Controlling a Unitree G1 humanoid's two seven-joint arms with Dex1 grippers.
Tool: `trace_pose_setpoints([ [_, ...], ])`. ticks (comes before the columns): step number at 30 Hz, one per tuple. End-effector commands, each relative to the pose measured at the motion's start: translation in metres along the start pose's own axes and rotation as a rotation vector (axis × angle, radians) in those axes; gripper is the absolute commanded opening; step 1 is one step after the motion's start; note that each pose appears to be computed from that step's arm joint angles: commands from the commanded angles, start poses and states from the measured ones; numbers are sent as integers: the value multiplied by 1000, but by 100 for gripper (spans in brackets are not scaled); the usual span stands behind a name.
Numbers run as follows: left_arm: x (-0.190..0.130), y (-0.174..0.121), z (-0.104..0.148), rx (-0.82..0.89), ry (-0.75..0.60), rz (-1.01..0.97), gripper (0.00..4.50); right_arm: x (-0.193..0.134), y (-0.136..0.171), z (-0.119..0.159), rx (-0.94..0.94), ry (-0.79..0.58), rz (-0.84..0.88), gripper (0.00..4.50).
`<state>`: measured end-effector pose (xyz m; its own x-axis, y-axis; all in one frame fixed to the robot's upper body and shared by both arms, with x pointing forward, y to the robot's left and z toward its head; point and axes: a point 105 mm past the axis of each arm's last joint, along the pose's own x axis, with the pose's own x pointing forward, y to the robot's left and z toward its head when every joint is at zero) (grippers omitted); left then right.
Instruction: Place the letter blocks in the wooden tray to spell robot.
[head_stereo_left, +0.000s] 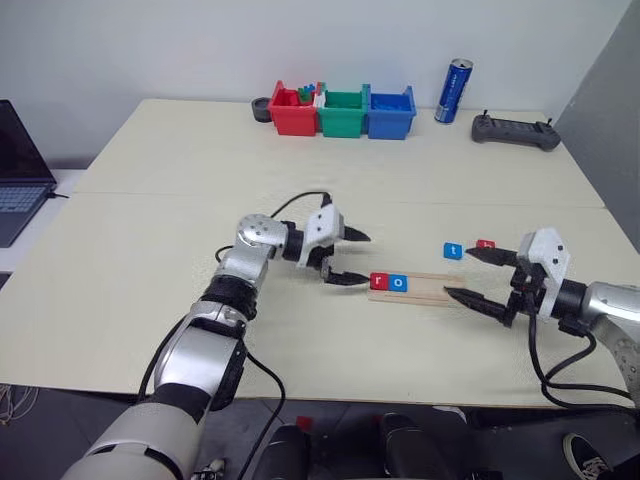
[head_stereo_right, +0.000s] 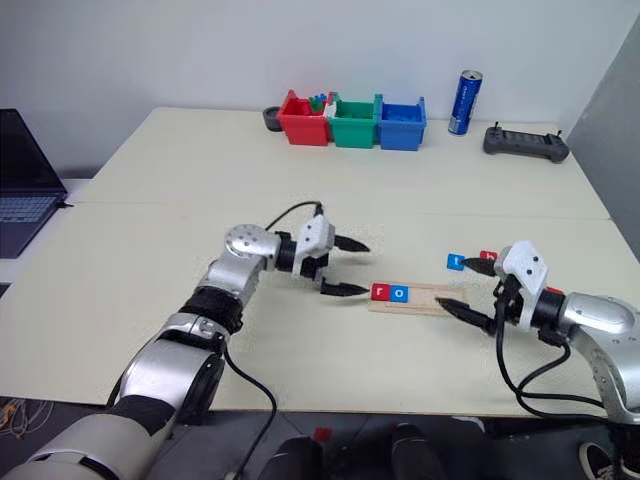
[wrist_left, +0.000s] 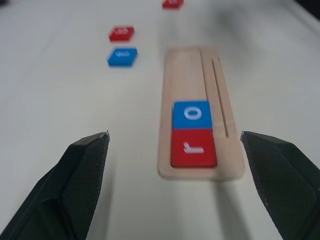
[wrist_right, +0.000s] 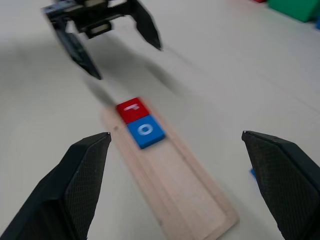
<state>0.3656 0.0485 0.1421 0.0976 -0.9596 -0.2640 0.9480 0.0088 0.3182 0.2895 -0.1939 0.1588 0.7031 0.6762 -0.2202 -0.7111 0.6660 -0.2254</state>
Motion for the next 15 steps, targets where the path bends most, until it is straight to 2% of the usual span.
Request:
trace_pose_setpoints([
  [1,-1,-1,23,22,-93,57,446,-6,-23,7,-40,0,-241,450],
  [6,5,-12,42,-6,-171,115,446,-19,-57,-14,54,63,-626,450],
  [12,12,-27,40,-19,-172,101,446,-10,-72,-32,157,93,-835,450],
  [15,13,-33,40,-5,-160,68,446,-2,-78,-36,232,78,-881,450],
])
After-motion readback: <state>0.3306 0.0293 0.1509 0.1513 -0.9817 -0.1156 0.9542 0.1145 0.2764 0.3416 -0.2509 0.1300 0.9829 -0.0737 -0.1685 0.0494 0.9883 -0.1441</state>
